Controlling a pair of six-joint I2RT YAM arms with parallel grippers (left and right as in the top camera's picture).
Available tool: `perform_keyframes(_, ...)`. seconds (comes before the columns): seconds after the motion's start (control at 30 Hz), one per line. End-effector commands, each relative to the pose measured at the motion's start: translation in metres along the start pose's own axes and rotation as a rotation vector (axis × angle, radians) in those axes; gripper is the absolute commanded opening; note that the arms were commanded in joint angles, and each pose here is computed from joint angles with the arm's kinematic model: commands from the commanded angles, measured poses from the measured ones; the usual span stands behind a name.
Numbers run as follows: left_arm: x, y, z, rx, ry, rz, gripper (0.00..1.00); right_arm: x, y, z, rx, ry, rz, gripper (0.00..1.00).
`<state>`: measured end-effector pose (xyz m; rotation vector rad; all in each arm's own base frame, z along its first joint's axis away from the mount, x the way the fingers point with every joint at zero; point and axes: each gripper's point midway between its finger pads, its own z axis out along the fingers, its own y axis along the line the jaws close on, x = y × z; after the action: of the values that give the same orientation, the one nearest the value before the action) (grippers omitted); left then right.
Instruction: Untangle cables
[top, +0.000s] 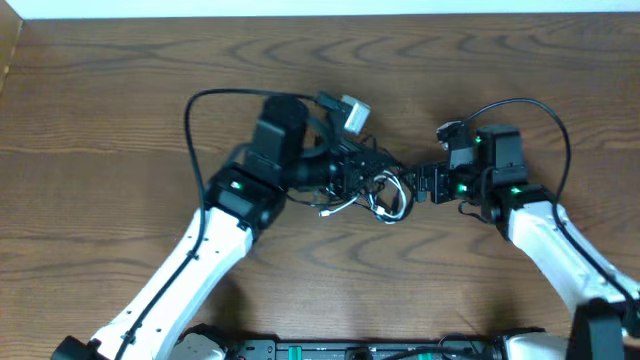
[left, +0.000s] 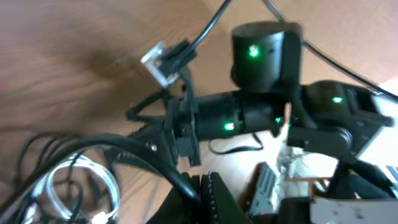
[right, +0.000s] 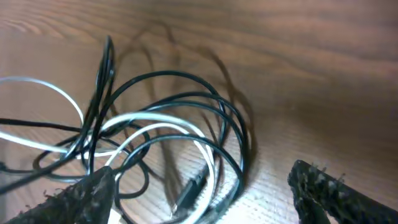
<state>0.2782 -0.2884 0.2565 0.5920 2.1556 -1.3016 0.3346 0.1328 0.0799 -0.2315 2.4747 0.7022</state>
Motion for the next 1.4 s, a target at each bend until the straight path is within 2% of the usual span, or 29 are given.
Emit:
perform_keyframes(0.0, -0.008, 0.026, -0.002, -0.239, -0.068, -0.016, 0.07, 0.003, -0.003, 0.011, 0.007, 0.027, 0.038, 0.83)
perform_keyframes(0.13, 0.003, 0.077, -0.022, -0.572, -0.082, -0.038, 0.07, 0.025, -0.009, 0.03, 0.01, 0.113, 0.062, 0.84)
perform_keyframes(0.23, 0.015, 0.097, -0.036, -0.703, -0.053, -0.055, 0.07, 0.039, -0.008, 0.041, 0.01, 0.163, 0.063, 0.82)
perform_keyframes(0.27, 0.021, 0.103, -0.041, -0.743, -0.034, -0.062, 0.07, 0.042, -0.01, 0.044, 0.017, 0.174, 0.065, 0.77)
perform_keyframes(0.33, 0.037, 0.114, -0.052, -0.823, 0.021, -0.08, 0.07, 0.05, -0.023, 0.049, 0.081, 0.193, 0.101, 0.59)
perform_keyframes(0.37, 0.045, 0.117, -0.054, -0.837, 0.051, -0.09, 0.08, 0.051, -0.031, 0.05, 0.123, 0.192, 0.128, 0.41)
perform_keyframes(0.4, 0.051, 0.118, -0.055, -0.846, 0.074, -0.097, 0.07, 0.05, -0.039, 0.049, 0.171, 0.184, 0.157, 0.13)
perform_keyframes(0.43, 0.055, 0.12, -0.056, -0.853, 0.09, -0.103, 0.07, 0.05, -0.045, 0.048, 0.21, 0.175, 0.179, 0.01)
perform_keyframes(0.53, 0.074, 0.13, -0.055, -0.88, 0.16, -0.126, 0.08, 0.036, -0.058, 0.038, 0.274, 0.128, 0.201, 0.01)
perform_keyframes(0.67, 0.092, 0.146, -0.058, -0.952, 0.236, -0.143, 0.07, -0.012, -0.072, -0.015, 0.371, 0.015, 0.259, 0.01)
perform_keyframes(0.8, 0.11, 0.167, -0.052, -1.012, 0.32, -0.161, 0.08, -0.089, -0.061, -0.115, 0.409, -0.249, 0.254, 0.01)
perform_keyframes(0.97, 0.114, 0.178, -0.057, -1.076, 0.34, -0.152, 0.07, -0.14, -0.046, -0.195, 0.446, -0.517, 0.181, 0.01)
perform_keyframes(1.03, 0.109, 0.189, -0.077, -1.201, 0.327, -0.113, 0.07, -0.145, -0.055, -0.22, 0.534, -0.592, 0.191, 0.01)
perform_keyframes(1.1, 0.1, 0.204, -0.111, -1.362, 0.3, -0.094, 0.07, -0.137, -0.08, -0.251, 0.708, -0.638, 0.241, 0.01)
perform_keyframes(1.2, 0.09, 0.214, -0.131, -1.395, 0.246, -0.149, 0.08, -0.119, -0.098, -0.255, 0.802, -0.585, 0.288, 0.01)
perform_keyframes(1.27, 0.08, 0.218, -0.147, -1.412, 0.19, -0.194, 0.08, -0.099, -0.121, -0.261, 0.912, -0.547, 0.383, 0.01)
perform_keyframes(1.3, 0.074, 0.218, -0.154, -1.398, 0.151, -0.223, 0.16, -0.094, -0.127, -0.257, 0.92, -0.521, 0.406, 0.01)
perform_keyframes(1.33, 0.07, 0.217, -0.154, -1.361, 0.124, -0.247, 0.33, -0.093, -0.128, -0.25, 0.896, -0.501, 0.412, 0.01)
perform_keyframes(1.37, 0.064, 0.205, -0.136, -1.197, 0.111, -0.258, 0.78, -0.096, -0.118, -0.227, 0.768, -0.457, 0.393, 0.02)
